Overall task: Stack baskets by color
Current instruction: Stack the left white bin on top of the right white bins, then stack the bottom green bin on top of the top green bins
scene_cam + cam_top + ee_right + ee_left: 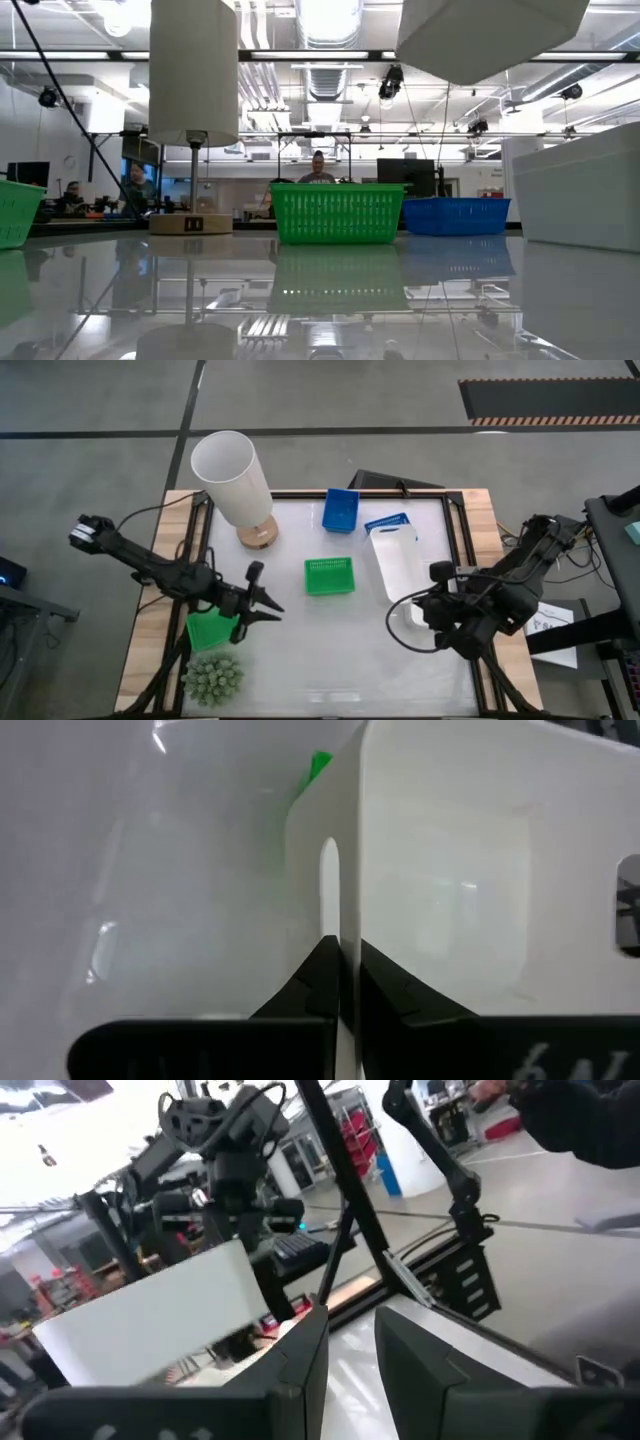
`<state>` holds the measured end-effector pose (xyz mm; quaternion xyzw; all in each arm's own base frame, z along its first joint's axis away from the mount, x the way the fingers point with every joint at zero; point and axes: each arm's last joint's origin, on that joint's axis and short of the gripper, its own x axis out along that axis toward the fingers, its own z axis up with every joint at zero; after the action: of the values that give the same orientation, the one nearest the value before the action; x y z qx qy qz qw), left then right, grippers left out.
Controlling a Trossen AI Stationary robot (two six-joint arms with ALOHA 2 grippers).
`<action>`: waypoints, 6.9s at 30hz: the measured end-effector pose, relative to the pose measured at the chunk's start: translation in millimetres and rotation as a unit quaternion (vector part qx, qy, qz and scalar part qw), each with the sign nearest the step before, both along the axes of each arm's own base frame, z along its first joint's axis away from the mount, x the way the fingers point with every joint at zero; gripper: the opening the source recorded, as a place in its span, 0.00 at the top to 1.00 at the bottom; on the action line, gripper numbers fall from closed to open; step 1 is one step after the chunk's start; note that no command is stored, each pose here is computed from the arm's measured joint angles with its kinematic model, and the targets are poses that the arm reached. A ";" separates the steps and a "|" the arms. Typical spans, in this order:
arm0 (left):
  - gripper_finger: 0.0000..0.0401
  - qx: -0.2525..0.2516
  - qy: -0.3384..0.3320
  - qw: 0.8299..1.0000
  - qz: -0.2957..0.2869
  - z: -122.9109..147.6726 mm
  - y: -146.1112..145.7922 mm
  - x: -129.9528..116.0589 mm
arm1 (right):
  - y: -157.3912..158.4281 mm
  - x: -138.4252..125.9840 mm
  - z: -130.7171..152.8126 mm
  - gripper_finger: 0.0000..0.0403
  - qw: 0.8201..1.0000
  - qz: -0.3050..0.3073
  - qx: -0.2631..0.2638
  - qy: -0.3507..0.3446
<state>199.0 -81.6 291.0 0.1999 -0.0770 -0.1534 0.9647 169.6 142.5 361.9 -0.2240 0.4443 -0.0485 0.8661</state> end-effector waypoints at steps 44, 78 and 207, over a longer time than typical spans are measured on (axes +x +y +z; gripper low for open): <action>0.83 -0.077 -0.030 0.997 0.005 -16.6 -0.5 2.9 | 25.5 -57.7 -66.3 0.98 0.982 -0.120 0.052 0.135; 0.83 -0.073 -0.034 0.996 0.030 -16.2 1.9 3.7 | 24.3 -59.7 -79.0 0.79 0.972 -0.174 0.071 0.140; 1.00 -0.303 0.721 0.493 0.381 -80.7 -43.5 19.4 | -84.3 51.4 -66.9 0.98 0.971 0.058 0.067 -0.220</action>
<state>218.4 -125.1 210.3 -0.2747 0.6871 0.1711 0.6505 221.1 58.2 295.0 -0.1750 0.2311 -0.0164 0.9569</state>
